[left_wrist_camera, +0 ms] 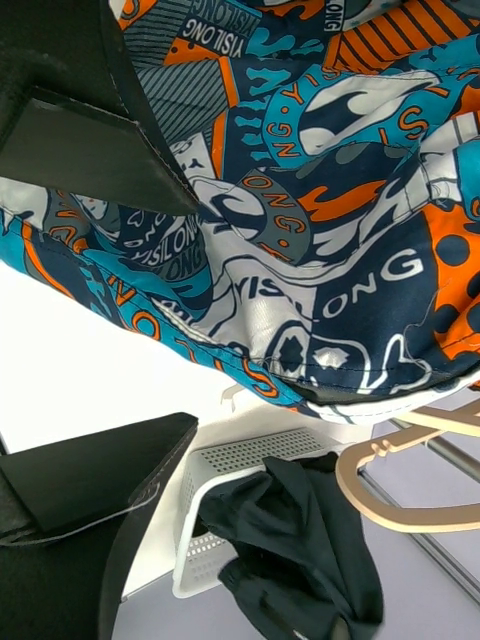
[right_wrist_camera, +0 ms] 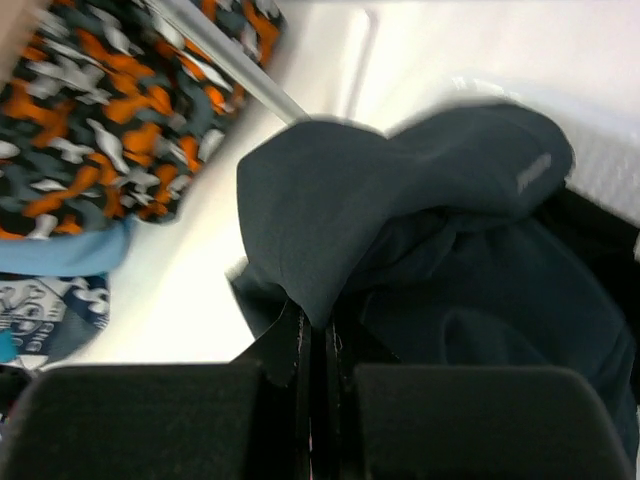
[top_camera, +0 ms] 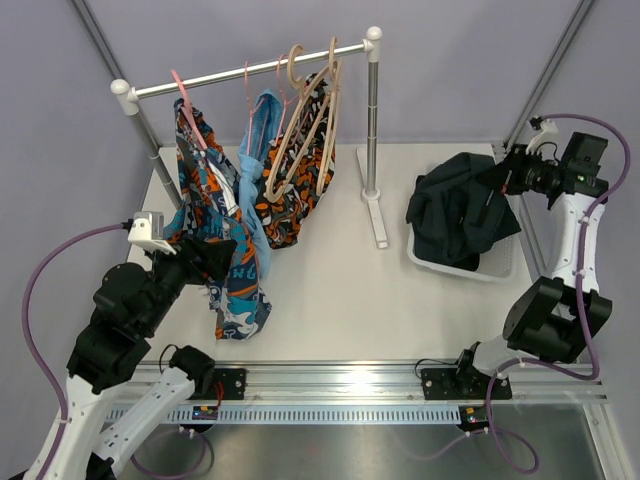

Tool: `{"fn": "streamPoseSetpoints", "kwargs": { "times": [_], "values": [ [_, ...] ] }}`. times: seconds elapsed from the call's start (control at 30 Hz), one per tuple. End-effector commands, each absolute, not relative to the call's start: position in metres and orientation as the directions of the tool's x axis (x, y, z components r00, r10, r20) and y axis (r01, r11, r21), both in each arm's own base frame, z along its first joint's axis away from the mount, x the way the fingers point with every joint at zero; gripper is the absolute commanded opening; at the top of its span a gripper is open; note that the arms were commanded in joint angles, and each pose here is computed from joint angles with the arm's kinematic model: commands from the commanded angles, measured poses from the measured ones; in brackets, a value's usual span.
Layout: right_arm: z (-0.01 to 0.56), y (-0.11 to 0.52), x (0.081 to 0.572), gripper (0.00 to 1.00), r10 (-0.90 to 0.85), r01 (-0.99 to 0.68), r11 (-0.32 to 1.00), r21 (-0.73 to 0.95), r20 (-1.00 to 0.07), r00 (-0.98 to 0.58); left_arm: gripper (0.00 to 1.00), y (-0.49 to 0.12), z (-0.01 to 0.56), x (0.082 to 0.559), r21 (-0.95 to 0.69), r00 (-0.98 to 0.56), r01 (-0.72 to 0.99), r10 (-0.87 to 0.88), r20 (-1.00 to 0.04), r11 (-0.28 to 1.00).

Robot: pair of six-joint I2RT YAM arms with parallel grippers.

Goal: Remove the shorts from the hanger

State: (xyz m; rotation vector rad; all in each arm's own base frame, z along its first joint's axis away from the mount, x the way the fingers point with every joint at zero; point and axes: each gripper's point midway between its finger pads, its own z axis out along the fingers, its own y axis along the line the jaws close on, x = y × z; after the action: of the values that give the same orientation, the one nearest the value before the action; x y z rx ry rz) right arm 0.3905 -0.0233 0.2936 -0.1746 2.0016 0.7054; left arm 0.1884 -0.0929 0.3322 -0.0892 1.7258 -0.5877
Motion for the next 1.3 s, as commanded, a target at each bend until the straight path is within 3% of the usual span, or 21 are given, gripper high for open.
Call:
{"fn": "streamPoseSetpoints", "kwargs": {
  "times": [0.0, 0.23, 0.33, 0.43, 0.53, 0.63, 0.8, 0.93, 1.17, 1.27],
  "values": [
    [0.233, -0.041, 0.391, 0.00, 0.090, -0.320, 0.884, 0.341, -0.796, -0.599, 0.85, -0.093, 0.356, 0.188, -0.418, -0.198, 0.287, -0.373, -0.906, 0.862],
    [0.116, -0.042, 0.369, 0.00, -0.086, -0.254, 0.935, 0.247, -0.537, -0.839, 0.85, -0.111, 0.391, 0.201, -0.424, -0.181, 0.347, -0.384, -0.905, 0.836],
    [0.090, -0.044, 0.367, 0.01, -0.135, -0.253, 0.947, 0.199, -0.466, -0.874, 0.84, -0.117, 0.412, 0.209, -0.423, -0.170, 0.366, -0.388, -0.906, 0.829],
    [0.079, -0.049, 0.366, 0.08, -0.161, -0.263, 0.948, 0.182, -0.439, -0.884, 0.82, -0.125, 0.427, 0.226, -0.429, -0.172, 0.353, -0.392, -0.904, 0.832],
    [0.093, -0.048, 0.366, 0.25, -0.187, -0.293, 0.941, 0.168, -0.465, -0.865, 0.79, -0.137, 0.431, 0.247, -0.430, -0.198, 0.344, -0.383, -0.902, 0.835],
    [0.133, -0.049, 0.368, 0.53, -0.197, -0.324, 0.934, 0.149, -0.541, -0.818, 0.77, -0.148, 0.444, 0.265, -0.414, -0.198, 0.357, -0.365, -0.910, 0.838],
    [0.210, -0.052, 0.373, 0.78, -0.197, -0.362, 0.924, 0.125, -0.656, -0.729, 0.69, -0.163, 0.468, 0.296, -0.372, -0.176, 0.368, -0.329, -0.928, 0.852],
    [0.237, -0.045, 0.364, 0.84, -0.218, -0.410, 0.903, 0.129, -0.686, -0.694, 0.61, -0.176, 0.484, 0.310, -0.358, -0.171, 0.400, -0.315, -0.934, 0.844],
    [0.250, -0.008, 0.343, 0.84, -0.202, -0.528, 0.817, 0.233, -0.742, -0.639, 0.60, -0.178, 0.503, 0.305, -0.365, -0.112, 0.442, -0.354, -0.929, 0.819],
    [0.251, 0.002, 0.338, 0.83, -0.178, -0.550, 0.788, 0.277, -0.752, -0.635, 0.49, -0.188, 0.503, 0.320, -0.388, -0.123, 0.440, -0.373, -0.919, 0.810]
  ]
}}
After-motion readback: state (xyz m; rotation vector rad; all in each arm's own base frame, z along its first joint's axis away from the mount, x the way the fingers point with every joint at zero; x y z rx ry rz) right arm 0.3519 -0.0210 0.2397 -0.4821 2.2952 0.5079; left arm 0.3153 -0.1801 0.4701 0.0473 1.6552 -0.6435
